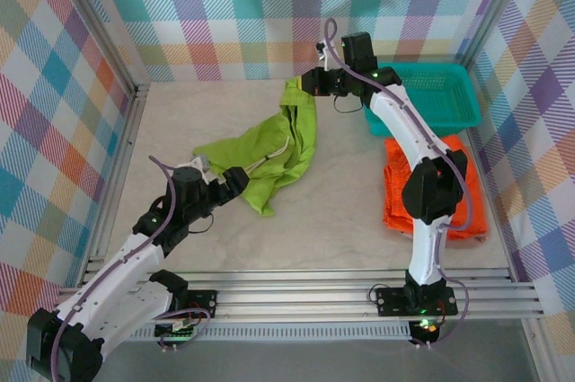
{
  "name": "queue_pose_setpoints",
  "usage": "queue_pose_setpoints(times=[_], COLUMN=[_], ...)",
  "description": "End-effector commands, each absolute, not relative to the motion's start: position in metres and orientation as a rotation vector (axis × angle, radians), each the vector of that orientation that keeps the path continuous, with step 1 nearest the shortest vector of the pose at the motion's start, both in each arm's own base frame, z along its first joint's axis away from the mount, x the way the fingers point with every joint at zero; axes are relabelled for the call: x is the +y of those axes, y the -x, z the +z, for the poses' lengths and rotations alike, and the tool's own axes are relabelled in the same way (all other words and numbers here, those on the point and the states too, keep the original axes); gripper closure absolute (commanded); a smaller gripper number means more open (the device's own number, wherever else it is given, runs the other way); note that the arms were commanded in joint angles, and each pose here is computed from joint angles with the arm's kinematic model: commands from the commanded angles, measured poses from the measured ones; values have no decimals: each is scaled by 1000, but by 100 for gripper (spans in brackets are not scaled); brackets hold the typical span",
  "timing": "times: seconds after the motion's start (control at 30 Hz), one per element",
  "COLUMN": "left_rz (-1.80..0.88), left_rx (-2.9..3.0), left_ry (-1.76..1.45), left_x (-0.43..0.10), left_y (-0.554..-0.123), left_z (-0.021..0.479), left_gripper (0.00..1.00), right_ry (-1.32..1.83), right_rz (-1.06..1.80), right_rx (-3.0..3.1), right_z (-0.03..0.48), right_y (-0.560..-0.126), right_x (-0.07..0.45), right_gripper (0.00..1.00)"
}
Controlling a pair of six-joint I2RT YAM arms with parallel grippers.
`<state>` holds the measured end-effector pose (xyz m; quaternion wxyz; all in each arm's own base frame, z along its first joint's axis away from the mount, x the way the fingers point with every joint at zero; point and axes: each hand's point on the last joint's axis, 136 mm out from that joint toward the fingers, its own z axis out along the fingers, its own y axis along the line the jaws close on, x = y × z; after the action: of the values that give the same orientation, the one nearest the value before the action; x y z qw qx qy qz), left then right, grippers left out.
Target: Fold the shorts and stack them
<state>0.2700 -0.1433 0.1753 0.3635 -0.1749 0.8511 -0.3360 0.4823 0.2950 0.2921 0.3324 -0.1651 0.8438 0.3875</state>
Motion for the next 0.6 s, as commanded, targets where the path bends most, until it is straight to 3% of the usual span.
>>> queue_pose_setpoints(times=[0.0, 0.23, 0.57], left_rz=[-909, -941, -329], left_rx=[2215, 2349, 2471], left_ry=[436, 228, -319], left_x=[-154, -213, -265], left_y=[-274, -286, -318], left_z=[172, 166, 144], left_gripper=[0, 9, 31], right_ry=[470, 460, 419], right_rz=[1046, 1013, 941], right_rx=[2171, 2197, 2266], right_z=[298, 290, 272], right_y=[-484, -484, -487], right_x=[308, 303, 292], right_gripper=[94, 94, 94])
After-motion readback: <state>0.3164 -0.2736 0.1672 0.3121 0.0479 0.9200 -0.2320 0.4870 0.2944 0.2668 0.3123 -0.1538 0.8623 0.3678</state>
